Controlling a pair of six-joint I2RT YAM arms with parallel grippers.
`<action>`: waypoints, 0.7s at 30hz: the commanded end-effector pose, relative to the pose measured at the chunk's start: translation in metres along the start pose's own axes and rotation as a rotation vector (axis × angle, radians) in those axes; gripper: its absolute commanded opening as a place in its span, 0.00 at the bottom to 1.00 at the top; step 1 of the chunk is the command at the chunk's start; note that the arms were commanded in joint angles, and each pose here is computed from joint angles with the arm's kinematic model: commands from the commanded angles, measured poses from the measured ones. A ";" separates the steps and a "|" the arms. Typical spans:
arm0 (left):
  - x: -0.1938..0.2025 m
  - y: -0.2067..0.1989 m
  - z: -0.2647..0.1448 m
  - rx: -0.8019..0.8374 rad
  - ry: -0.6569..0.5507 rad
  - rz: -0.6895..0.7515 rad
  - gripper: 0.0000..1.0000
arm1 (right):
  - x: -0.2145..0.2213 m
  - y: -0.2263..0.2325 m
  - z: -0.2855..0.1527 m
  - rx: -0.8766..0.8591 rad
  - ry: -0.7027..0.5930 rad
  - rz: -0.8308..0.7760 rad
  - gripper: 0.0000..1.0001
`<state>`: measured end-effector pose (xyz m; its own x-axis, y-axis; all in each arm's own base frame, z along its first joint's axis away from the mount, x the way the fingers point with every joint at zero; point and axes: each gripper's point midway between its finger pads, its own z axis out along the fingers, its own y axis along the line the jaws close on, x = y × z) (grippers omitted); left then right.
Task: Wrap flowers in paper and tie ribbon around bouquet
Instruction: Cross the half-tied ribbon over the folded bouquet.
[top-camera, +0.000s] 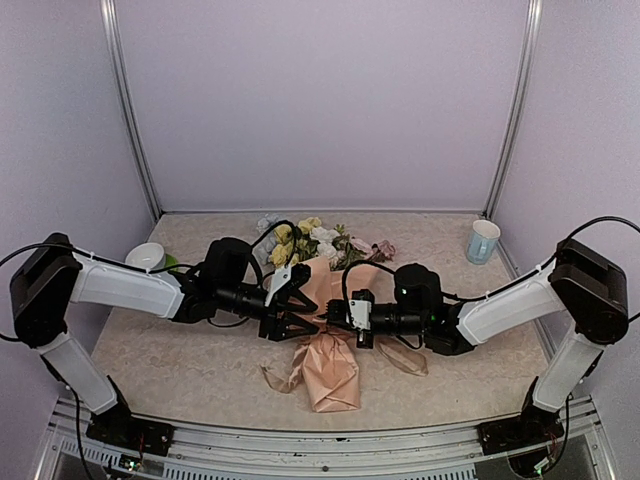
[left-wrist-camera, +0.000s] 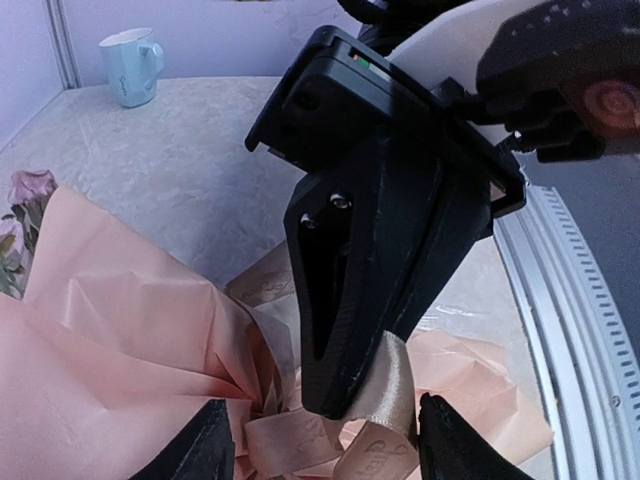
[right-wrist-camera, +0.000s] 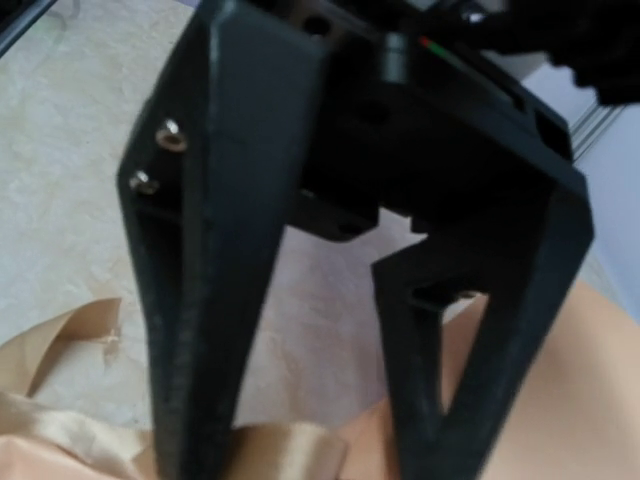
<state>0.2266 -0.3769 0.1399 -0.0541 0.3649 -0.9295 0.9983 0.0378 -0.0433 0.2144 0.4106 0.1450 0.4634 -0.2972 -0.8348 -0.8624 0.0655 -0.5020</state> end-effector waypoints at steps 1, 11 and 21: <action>0.003 -0.002 0.000 0.031 -0.004 0.000 0.48 | -0.014 -0.005 0.001 0.016 -0.042 -0.036 0.00; -0.004 -0.010 -0.002 0.073 -0.033 -0.016 0.09 | -0.011 -0.004 0.003 0.004 -0.022 -0.014 0.00; -0.005 -0.010 -0.005 0.064 -0.055 -0.044 0.00 | -0.009 -0.007 0.000 0.012 0.017 0.031 0.12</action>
<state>0.2210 -0.3751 0.1426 -0.0913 0.3408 -0.9357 0.9955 0.0059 -0.0950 0.2156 0.4101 0.1403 0.4448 -0.3203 -0.8364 -0.8712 0.0619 -0.4870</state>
